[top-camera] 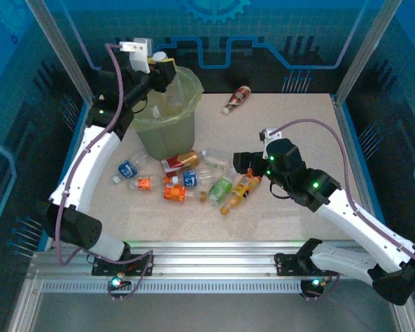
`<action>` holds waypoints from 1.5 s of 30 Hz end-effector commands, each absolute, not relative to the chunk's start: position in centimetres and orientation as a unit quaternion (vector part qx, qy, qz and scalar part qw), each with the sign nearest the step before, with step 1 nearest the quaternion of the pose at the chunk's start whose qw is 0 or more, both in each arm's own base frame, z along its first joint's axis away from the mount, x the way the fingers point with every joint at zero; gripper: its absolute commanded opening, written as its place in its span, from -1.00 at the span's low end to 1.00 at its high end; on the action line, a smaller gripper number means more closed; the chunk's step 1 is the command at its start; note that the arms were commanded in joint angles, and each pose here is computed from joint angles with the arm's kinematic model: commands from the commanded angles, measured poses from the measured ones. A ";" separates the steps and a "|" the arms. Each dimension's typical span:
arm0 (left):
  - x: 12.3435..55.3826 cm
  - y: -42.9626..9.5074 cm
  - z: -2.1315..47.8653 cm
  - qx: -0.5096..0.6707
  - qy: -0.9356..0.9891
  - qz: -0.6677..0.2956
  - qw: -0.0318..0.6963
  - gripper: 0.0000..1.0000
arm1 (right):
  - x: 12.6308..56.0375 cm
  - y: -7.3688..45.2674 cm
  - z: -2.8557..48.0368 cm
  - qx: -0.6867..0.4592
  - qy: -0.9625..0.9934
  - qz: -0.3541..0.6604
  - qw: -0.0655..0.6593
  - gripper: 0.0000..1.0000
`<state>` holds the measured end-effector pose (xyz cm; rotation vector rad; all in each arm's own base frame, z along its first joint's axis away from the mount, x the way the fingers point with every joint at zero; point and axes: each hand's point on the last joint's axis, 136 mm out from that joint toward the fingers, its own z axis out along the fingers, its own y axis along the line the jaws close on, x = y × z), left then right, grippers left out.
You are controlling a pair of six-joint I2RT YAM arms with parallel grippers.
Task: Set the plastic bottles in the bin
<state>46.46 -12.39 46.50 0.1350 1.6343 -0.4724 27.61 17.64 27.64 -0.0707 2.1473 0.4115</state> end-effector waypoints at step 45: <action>54.6 -9.7 24.7 -0.002 0.876 -0.214 0.433 0.37 | 24.8 11.9 14.2 0.193 0.953 0.065 0.223 1.00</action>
